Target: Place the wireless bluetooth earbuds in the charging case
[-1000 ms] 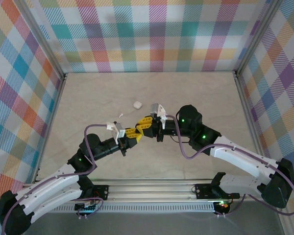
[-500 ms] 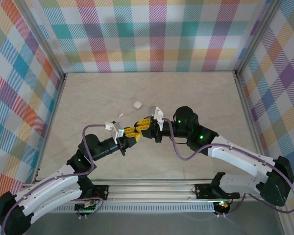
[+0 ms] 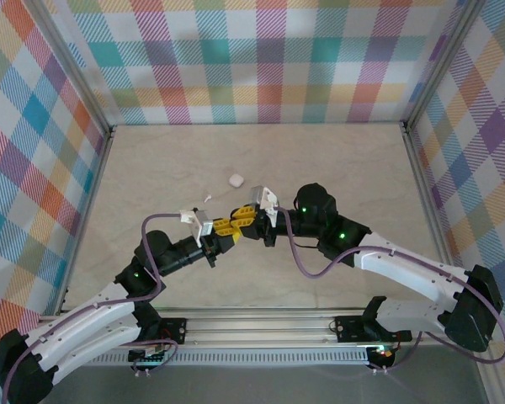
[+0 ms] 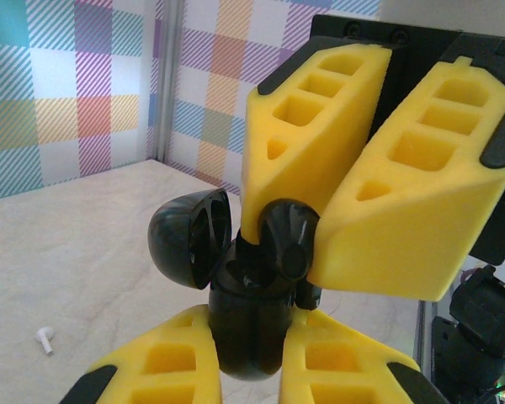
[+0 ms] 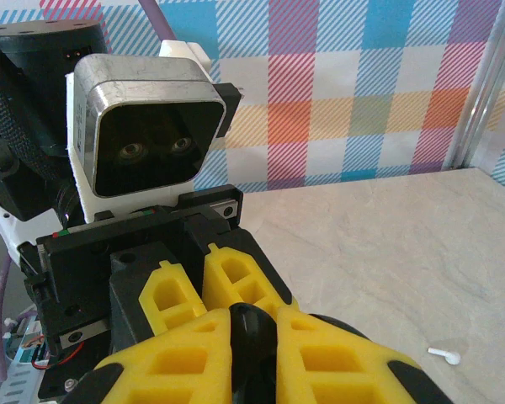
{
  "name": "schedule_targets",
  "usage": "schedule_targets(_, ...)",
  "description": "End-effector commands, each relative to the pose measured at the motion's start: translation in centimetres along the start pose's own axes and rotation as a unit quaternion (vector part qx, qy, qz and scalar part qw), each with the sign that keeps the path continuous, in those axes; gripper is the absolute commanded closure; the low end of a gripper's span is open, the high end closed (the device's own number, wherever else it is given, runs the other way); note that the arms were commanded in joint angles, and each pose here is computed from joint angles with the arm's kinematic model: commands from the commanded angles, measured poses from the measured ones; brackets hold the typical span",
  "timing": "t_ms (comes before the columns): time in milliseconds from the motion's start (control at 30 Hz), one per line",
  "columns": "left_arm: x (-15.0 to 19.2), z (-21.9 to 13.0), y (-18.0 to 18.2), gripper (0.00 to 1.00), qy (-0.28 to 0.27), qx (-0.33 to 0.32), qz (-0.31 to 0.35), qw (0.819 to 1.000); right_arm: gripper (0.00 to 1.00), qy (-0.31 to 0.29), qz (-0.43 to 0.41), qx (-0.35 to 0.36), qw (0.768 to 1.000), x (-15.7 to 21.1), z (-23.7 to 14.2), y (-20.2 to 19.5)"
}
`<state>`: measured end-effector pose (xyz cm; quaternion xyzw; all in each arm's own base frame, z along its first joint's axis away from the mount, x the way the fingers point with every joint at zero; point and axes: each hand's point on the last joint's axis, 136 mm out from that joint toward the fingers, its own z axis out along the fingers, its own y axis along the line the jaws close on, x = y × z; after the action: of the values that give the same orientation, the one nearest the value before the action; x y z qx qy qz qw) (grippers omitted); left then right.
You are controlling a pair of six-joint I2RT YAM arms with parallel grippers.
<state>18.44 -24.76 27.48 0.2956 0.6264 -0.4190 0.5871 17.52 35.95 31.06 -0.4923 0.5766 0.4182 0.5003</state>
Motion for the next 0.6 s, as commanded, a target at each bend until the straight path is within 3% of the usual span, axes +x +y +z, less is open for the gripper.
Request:
schedule_targets(0,-2.6,-0.3,-1.5,1.00,-0.039,0.027,0.006,0.999,0.84,-0.024,-0.026,0.008,0.999,-1.9,-0.4,-0.1)
schedule_targets(567,-2.3,-0.5,-1.7,1.00,-0.034,0.031,0.003,0.999,0.84,-0.051,-0.006,0.000,0.999,-4.8,-1.1,0.3)
